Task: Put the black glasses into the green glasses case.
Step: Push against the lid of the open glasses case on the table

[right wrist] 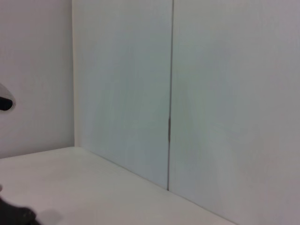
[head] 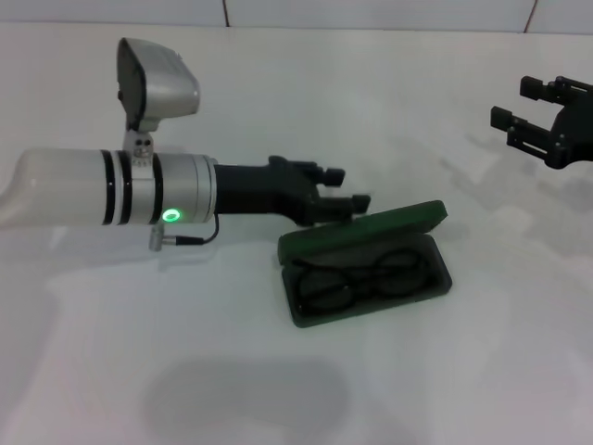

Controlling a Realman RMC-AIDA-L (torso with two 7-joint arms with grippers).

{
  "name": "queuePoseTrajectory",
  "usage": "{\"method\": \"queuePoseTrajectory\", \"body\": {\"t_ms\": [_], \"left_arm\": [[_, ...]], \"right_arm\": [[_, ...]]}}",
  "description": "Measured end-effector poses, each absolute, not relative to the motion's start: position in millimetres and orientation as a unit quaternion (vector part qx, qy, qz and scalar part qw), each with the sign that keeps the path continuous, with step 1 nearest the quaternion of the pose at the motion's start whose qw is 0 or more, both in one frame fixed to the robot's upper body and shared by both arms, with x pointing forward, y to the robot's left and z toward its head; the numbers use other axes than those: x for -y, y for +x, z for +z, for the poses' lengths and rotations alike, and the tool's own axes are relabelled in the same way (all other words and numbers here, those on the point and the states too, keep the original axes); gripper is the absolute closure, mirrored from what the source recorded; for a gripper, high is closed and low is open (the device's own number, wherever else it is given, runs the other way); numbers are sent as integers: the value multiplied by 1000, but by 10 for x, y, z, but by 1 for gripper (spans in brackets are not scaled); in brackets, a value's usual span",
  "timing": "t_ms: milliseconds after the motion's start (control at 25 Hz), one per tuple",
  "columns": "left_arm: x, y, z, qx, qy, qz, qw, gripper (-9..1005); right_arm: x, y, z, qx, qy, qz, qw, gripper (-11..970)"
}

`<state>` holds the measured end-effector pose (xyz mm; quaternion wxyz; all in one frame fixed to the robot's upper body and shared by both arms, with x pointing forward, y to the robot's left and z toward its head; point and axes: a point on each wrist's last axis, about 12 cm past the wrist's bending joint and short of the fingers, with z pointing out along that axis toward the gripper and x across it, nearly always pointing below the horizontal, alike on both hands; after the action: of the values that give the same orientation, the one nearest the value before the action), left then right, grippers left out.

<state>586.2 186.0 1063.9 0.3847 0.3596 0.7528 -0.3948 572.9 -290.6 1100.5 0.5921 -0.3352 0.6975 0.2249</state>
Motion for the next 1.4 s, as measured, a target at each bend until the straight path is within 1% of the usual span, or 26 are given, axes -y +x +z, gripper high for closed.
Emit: {"method": "queuePoseTrajectory", "body": {"t_ms": [120, 240, 320, 440, 560, 840, 1200, 1400], "left_arm": [[-1934, 5897, 10672, -751, 315, -402, 419, 377], [-2073, 5898, 10722, -741, 273, -416, 452, 377], [-2199, 5851, 10759, -725, 248, -433, 475, 377], [-2384, 5749, 10827, -689, 212, -459, 520, 376], [-2487, 5687, 10841, -677, 201, -465, 534, 375], [-2535, 5645, 10819, -676, 194, -465, 537, 372], [-2527, 5647, 10808, -679, 194, -463, 535, 370], [-2529, 5646, 10803, -681, 194, -462, 535, 368]], "right_arm": [[2858, 5706, 11004, -691, -353, 235, 585, 410], [2727, 5630, 11020, -669, -423, 258, 554, 411], [2612, 5582, 11026, -651, -483, 269, 521, 412], [2463, 5584, 11042, -632, -538, 264, 491, 413], [2314, 5593, 11079, -613, -577, 262, 471, 414], [2139, 5699, 11138, -603, -617, 234, 449, 416], [1914, 5799, 11045, -607, -650, 178, 421, 419], [1884, 5805, 11039, -606, -654, 163, 422, 421]]}}
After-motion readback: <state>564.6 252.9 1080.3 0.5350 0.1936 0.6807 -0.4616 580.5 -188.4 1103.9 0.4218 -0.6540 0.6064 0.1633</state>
